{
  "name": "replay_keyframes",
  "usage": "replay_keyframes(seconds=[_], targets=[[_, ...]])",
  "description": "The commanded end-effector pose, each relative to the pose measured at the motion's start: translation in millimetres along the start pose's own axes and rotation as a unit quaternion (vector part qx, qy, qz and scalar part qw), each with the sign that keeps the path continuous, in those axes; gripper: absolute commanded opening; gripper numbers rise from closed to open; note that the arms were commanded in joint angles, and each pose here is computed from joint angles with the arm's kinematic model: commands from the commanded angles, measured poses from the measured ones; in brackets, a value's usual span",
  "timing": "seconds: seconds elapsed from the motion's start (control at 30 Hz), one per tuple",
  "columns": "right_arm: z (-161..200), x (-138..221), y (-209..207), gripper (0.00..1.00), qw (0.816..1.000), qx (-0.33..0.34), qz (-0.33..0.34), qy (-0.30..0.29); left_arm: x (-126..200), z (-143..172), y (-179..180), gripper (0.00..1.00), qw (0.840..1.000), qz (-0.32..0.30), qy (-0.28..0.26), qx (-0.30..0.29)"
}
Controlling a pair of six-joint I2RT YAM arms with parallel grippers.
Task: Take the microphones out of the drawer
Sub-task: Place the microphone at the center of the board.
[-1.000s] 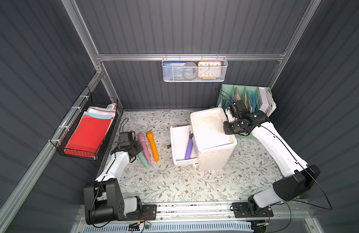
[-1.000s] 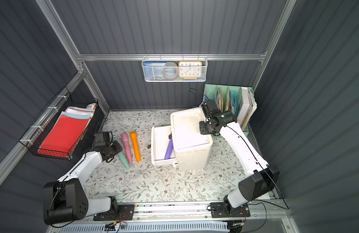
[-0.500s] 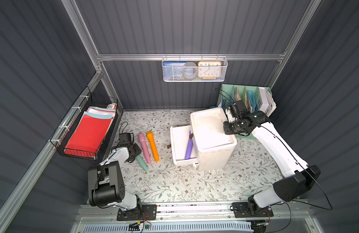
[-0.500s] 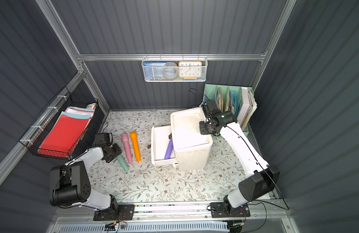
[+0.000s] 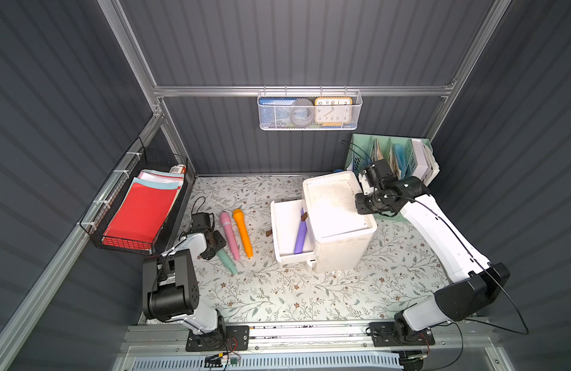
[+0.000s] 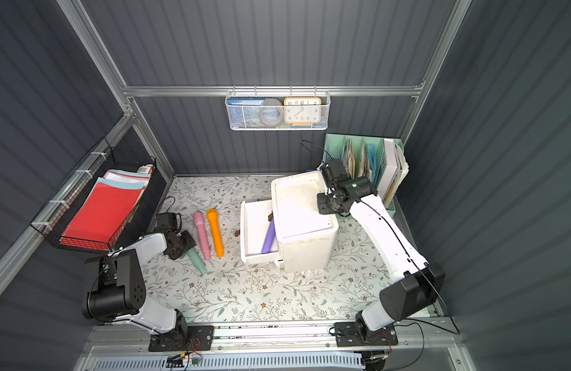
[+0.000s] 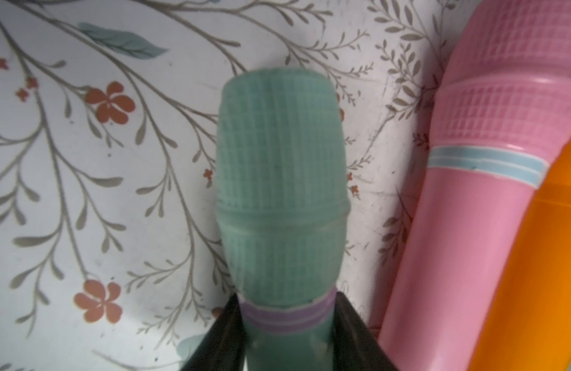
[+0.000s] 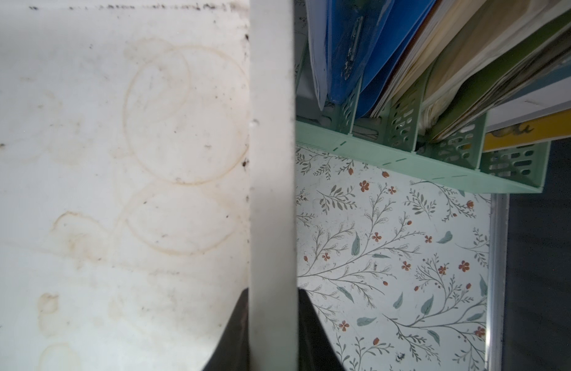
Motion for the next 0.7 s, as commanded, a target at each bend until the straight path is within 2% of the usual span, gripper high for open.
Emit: replay_keyframes(seconds=[0.0, 0.23, 0.4, 0.6, 0.67], targets=[[33.0, -54.2, -0.8, 0.00, 0.992, 0.014, 0.028, 0.120, 1.2, -3.2, 0.8, 0.51, 1.000, -0.003, 0.001, 0.002], [32.0, -53.1, -1.3, 0.00, 0.993, 0.015, 0.030, 0.117, 2.3, -2.9, 0.3, 0.56, 1.000, -0.003, 0.007, 0.005], [33.1, -53.0, -1.7, 0.00, 0.992, 0.016, 0.030, 0.118, 14.5, -7.2, -3.3, 0.58, 1.000, 0.009, -0.002, 0.007], [32.8, -51.4, -2.5, 0.00, 0.992, 0.018, 0.033, 0.117, 40.0, -21.0, -9.0, 0.61, 0.999, 0.028, -0.041, 0.009], [33.0, -51.5, -2.8, 0.00, 0.992, 0.017, 0.034, 0.118, 50.0, -27.2, -8.9, 0.61, 0.998, 0.023, -0.057, -0.007]])
Point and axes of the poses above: each gripper's point midway between its finger pads, its own x axis back along the fingers, its own y axis along the line the jaws close on, z = x × y, the point moved 7 cm from there along x, back along the fingers, and after that the axes turned 12 degrees about -x, right-handed, at the moved point
